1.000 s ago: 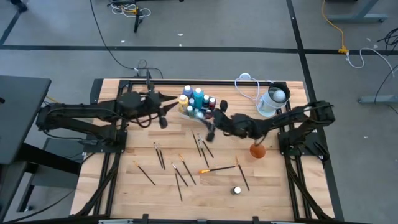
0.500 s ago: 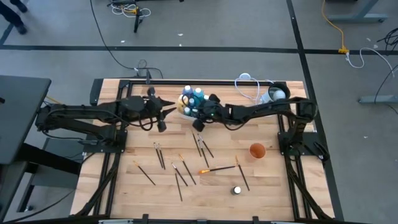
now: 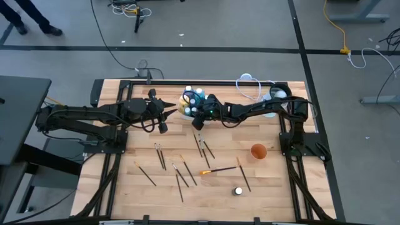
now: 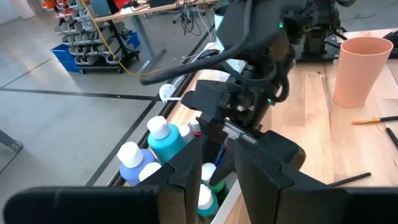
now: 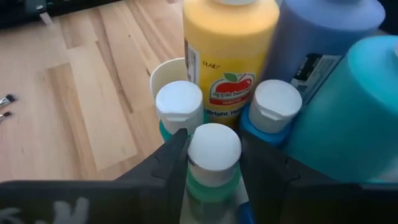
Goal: Pick & Place Paint Supplies
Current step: Put the green paint bottle into the white bin, then put the black paint bottle into the white bin
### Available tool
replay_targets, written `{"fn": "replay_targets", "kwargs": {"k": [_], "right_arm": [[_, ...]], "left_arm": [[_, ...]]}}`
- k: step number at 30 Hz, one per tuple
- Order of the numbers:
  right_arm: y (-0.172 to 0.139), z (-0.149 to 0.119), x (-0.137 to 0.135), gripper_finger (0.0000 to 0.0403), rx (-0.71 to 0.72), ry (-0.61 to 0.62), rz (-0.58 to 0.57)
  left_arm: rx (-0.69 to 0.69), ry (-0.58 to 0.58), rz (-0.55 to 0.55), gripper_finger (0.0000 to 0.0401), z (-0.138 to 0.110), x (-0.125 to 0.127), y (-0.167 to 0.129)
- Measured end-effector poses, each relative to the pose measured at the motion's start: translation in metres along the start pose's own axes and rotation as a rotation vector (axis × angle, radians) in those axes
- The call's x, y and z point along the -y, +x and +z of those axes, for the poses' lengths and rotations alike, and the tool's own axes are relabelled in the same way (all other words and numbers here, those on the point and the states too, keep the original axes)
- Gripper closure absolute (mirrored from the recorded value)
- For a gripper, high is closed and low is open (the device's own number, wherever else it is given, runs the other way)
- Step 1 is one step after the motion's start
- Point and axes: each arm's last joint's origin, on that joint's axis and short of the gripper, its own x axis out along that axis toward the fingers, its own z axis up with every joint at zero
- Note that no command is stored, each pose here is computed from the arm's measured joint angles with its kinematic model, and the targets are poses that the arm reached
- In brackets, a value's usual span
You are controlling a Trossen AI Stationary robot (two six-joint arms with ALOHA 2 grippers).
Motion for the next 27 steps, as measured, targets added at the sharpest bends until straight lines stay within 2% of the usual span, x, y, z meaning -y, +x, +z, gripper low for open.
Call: {"fn": "replay_targets", "kwargs": {"k": [7, 15, 20, 27], "right_arm": [[0.001, 0.001, 0.001, 0.0253, 0.016, -0.098, 0.014], [-0.008, 0.007, -0.003, 0.0227, 0.032, -0.147, 0.022], [-0.029, 0.025, -0.011, 0.0222, 0.085, -0.167, 0.052], [-0.082, 0.051, -0.028, 0.0233, 0.146, -0.310, 0.105]], "left_arm": [[-0.002, 0.001, 0.000, 0.0298, 0.000, 0.000, 0.000], [-0.008, -0.015, -0.001, 0.0298, -0.001, 0.000, 0.000], [-0.011, -0.024, -0.001, 0.0298, -0.001, 0.000, 0.000], [-0.017, -0.045, -0.009, 0.0298, -0.002, 0.000, 0.000]]}}
